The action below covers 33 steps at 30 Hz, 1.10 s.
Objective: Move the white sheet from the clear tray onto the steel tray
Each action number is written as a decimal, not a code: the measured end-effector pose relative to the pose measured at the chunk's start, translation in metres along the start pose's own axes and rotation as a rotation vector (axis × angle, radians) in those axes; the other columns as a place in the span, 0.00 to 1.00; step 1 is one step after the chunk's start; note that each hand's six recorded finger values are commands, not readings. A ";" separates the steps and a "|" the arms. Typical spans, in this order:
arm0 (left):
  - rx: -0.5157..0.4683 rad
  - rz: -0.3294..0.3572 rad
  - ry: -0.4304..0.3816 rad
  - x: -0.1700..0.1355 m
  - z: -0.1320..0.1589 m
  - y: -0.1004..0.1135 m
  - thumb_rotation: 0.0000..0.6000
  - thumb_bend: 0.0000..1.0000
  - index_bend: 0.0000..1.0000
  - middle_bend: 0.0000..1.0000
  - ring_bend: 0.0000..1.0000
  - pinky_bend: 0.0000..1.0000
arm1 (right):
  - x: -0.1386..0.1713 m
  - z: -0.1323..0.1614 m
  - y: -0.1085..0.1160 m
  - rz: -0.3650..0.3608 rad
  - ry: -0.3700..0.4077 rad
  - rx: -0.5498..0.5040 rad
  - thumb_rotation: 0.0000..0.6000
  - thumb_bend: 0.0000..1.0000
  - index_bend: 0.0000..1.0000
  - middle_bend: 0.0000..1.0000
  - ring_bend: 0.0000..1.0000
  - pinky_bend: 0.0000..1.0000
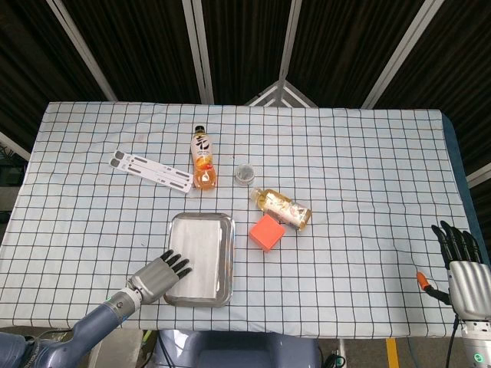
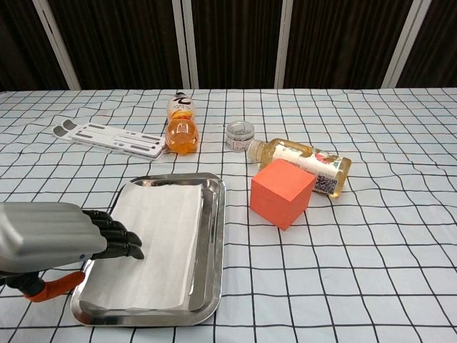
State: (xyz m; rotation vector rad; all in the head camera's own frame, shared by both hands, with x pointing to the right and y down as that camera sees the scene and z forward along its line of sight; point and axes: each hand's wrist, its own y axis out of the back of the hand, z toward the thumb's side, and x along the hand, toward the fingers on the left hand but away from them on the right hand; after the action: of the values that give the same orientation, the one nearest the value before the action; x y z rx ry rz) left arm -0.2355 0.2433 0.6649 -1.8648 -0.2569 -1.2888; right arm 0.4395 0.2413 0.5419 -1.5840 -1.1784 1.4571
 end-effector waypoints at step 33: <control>-0.025 0.142 0.026 -0.023 -0.006 0.036 1.00 0.49 0.00 0.00 0.00 0.00 | 0.001 -0.001 0.001 -0.004 0.000 -0.005 1.00 0.33 0.00 0.00 0.00 0.00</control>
State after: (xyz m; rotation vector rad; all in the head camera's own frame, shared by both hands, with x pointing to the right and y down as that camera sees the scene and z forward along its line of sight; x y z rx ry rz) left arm -0.2289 0.2225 0.6273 -1.8512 -0.0928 -1.2228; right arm 0.4403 0.2414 0.5405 -1.5839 -1.1855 1.4522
